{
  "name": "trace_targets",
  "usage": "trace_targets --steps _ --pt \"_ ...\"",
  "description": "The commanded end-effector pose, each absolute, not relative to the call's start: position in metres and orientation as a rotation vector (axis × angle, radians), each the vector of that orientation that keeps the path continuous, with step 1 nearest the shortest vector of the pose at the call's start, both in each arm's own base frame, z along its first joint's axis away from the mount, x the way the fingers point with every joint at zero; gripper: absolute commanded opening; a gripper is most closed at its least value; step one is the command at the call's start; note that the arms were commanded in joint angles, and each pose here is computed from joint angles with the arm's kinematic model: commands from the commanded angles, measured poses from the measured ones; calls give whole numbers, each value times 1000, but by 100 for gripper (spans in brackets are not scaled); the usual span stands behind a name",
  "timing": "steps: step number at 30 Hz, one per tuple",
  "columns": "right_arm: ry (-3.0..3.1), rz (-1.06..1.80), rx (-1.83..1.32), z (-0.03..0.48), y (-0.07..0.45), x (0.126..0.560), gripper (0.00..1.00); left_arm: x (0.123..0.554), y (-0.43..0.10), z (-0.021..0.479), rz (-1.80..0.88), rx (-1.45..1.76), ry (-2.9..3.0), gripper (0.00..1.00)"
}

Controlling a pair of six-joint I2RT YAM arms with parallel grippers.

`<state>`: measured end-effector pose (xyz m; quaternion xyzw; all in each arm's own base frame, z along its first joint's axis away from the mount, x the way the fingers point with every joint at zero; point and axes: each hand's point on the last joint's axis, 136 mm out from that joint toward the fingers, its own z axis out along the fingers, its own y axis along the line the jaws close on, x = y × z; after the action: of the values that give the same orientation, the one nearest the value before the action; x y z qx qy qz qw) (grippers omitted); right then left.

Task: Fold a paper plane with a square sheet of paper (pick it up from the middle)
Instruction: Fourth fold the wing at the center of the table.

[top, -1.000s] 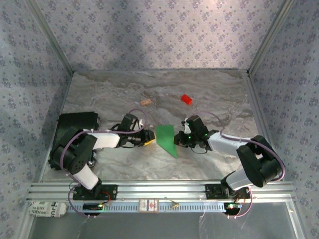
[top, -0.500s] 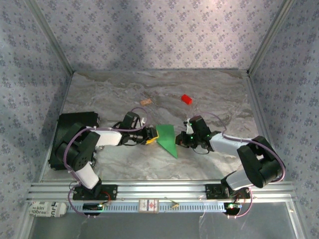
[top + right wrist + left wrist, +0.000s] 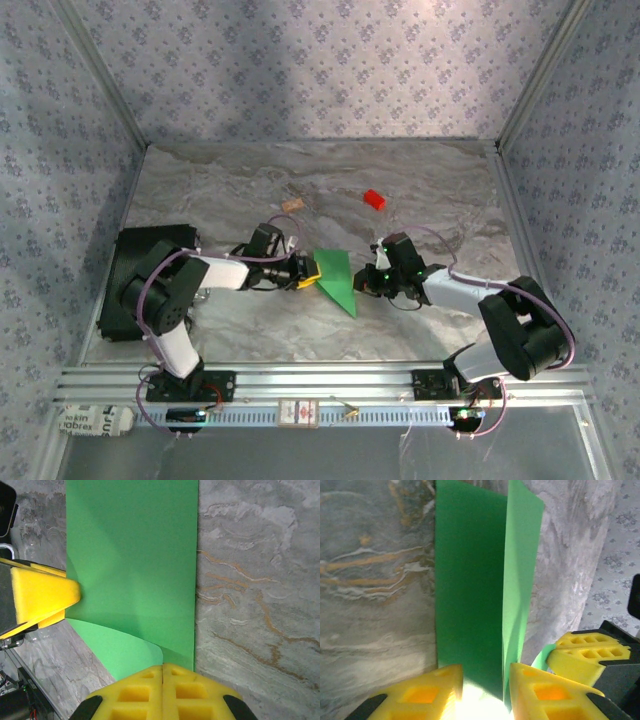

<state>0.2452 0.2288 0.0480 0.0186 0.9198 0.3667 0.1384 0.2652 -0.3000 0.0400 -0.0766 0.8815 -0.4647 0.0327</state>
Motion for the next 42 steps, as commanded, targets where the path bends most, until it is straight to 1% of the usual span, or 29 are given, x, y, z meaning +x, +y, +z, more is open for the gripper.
trace_targets --steps 1,5,7,9,14,17,22,25,32,35,37,42 --pt "2672 1063 48 48 226 240 6 276 -311 54 -1515 -207 2657 28" --pt "2674 1066 44 48 226 240 6 280 -315 54 -1532 -203 2654 23" --pt "2677 1065 46 47 226 239 6 281 -317 52 -1540 -205 2659 16" --pt "2686 1054 52 48 225 238 8 283 -318 53 -1545 -219 2656 7" --pt "2712 829 33 52 207 236 19 284 -309 53 -1478 -271 2637 0" --pt "2687 769 38 57 197 235 27 284 -306 55 -1426 -303 2616 0" --pt "2624 746 47 66 189 233 41 285 -308 56 -1348 -345 2573 0" --pt "2583 738 40 73 185 231 46 281 -311 55 -1321 -364 2559 0" --pt "2483 698 -24 83 182 227 47 274 -315 58 -1302 -359 2548 0" --pt "2459 688 -45 85 184 225 48 271 -317 60 -1312 -328 2553 6" --pt "2444 667 -119 86 187 222 48 271 -318 62 -1316 -309 2556 10" --pt "2393 611 -234 90 197 220 49 272 -325 68 -1369 -287 2547 14"
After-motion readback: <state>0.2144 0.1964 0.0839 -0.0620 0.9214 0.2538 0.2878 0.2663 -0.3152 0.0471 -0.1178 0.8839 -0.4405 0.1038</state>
